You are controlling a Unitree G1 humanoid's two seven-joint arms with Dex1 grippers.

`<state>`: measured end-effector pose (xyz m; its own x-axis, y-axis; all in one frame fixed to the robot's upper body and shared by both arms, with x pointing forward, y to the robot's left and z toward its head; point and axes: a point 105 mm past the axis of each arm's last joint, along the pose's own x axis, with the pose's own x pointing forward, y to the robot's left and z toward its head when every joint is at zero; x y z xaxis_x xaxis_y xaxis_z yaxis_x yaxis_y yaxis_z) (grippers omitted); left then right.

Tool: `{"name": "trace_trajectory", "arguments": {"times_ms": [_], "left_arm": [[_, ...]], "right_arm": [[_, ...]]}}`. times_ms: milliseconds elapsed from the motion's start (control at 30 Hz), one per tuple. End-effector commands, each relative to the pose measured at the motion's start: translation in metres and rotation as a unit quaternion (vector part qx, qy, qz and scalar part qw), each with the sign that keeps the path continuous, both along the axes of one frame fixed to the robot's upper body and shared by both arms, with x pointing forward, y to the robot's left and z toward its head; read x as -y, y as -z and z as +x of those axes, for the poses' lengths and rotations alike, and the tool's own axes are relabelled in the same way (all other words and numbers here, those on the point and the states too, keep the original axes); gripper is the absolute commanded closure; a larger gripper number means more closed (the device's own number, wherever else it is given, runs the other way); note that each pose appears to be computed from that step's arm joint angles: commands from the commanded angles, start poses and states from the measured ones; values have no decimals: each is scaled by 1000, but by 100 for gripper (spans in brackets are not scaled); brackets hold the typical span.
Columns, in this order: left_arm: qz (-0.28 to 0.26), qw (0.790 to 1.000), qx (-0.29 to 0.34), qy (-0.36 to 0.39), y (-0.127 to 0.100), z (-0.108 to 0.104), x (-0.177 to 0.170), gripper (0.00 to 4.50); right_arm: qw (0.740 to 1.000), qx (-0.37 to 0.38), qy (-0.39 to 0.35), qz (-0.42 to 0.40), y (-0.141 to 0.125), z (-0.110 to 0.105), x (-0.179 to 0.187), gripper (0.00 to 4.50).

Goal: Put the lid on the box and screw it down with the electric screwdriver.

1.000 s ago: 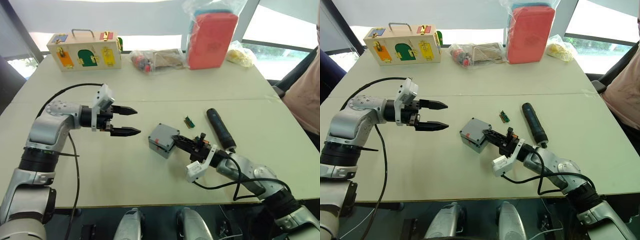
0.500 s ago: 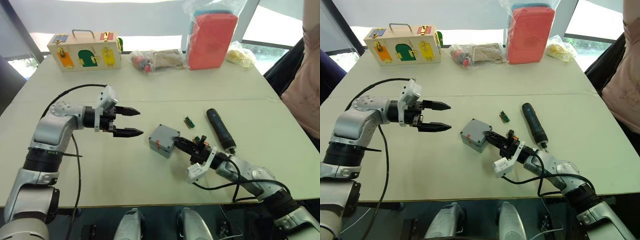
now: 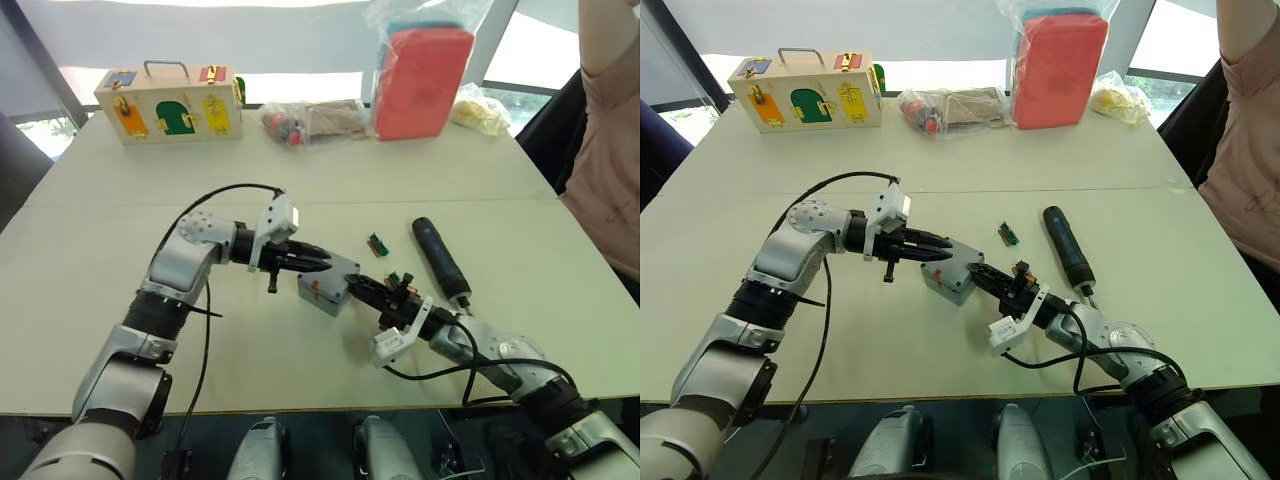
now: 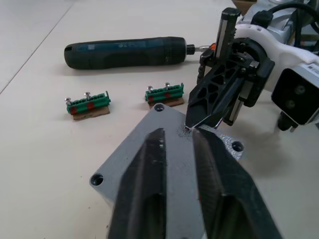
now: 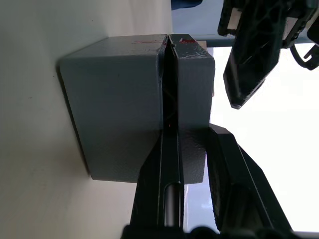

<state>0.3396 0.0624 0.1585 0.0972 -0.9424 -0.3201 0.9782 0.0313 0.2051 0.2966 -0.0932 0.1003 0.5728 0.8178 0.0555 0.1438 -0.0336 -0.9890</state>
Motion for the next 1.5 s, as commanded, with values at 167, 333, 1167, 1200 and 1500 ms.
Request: {"name": "trace_trajectory", "arguments": {"times_ms": [167,333,1167,1200,1500], "left_arm": [[54,998,24,19,27,1,9,448],[66,997,19,29,35,-2,11,448],[111,994,-4,21,72,-3,6,450],[111,994,-4,19,73,-2,6,450],[74,997,12,14,56,0,11,450]], "right_arm": [[998,-49,-1,-30,18,-8,5,436],[997,-63,-4,-39,25,-10,8,436],[994,-85,2,-72,33,-18,46,5],[994,-85,2,-71,32,-18,47,5],[993,-116,-25,12,-4,-21,35,5]]}}
